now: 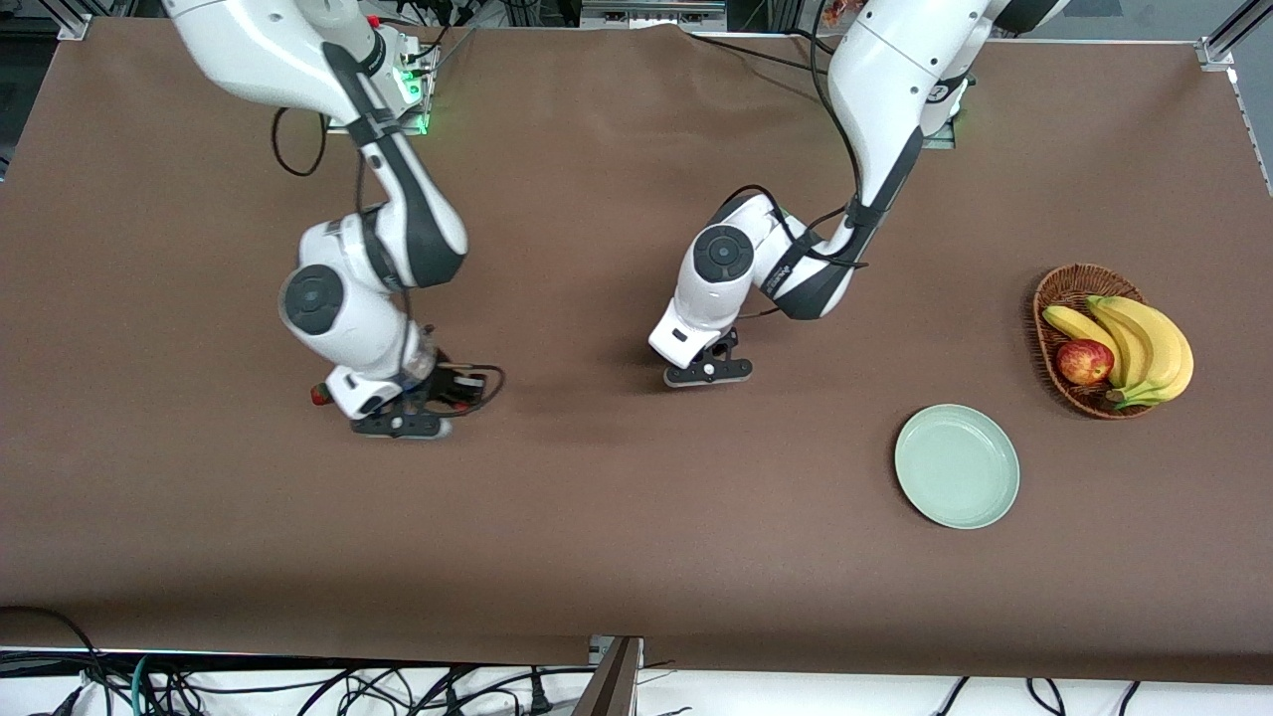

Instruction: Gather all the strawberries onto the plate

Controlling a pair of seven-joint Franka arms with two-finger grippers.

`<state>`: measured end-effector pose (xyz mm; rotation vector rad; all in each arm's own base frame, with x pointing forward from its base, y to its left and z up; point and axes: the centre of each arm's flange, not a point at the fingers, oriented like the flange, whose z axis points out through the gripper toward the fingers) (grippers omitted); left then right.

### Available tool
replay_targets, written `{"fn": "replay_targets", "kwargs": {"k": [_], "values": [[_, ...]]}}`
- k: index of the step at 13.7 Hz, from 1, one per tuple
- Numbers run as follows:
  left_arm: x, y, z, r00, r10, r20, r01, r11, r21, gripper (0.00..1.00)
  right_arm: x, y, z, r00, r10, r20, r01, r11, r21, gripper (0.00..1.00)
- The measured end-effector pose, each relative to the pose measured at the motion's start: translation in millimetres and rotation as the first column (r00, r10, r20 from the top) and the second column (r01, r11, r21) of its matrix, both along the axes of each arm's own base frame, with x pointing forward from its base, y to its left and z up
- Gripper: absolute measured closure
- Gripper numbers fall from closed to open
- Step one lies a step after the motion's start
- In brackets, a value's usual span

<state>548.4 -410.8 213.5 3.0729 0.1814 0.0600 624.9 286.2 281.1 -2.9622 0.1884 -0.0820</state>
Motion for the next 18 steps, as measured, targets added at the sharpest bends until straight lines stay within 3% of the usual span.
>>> {"fn": "replay_targets", "kwargs": {"k": [4,6,11,13,15,16,18], "values": [[46,77,61,0.995,-0.103,0.016,0.101,0.992,0.078,0.68,-28,97,-18,0.99,-0.135,-0.03,0.136,0.99,0.024,0.68],[68,134,81,0.987,-0.159,0.005,0.158,0.983,0.099,0.68,-42,134,-27,0.982,-0.188,-0.009,0.188,0.981,0.058,0.68],[100,314,67,0.953,-0.298,-0.055,0.303,0.943,0.136,0.68,-96,214,-67,0.976,-0.216,0.036,0.209,0.969,0.133,0.68],[106,377,47,0.941,-0.335,-0.052,0.339,0.925,0.173,0.68,-111,229,-82,0.978,-0.201,0.056,0.191,0.97,0.153,0.68],[107,401,24,0.931,-0.36,-0.053,0.363,0.912,0.192,0.67,-118,237,-90,0.979,-0.191,0.069,0.178,0.97,0.163,0.56],[107,401,16,0.928,-0.37,-0.052,0.373,0.908,0.193,0.65,-118,238,-89,0.979,-0.189,0.074,0.175,0.97,0.166,0.44],[109,394,17,0.924,-0.381,-0.043,0.382,0.903,0.195,0.48,-107,235,-78,0.975,-0.198,0.097,0.179,0.968,0.178,0.23]]}}
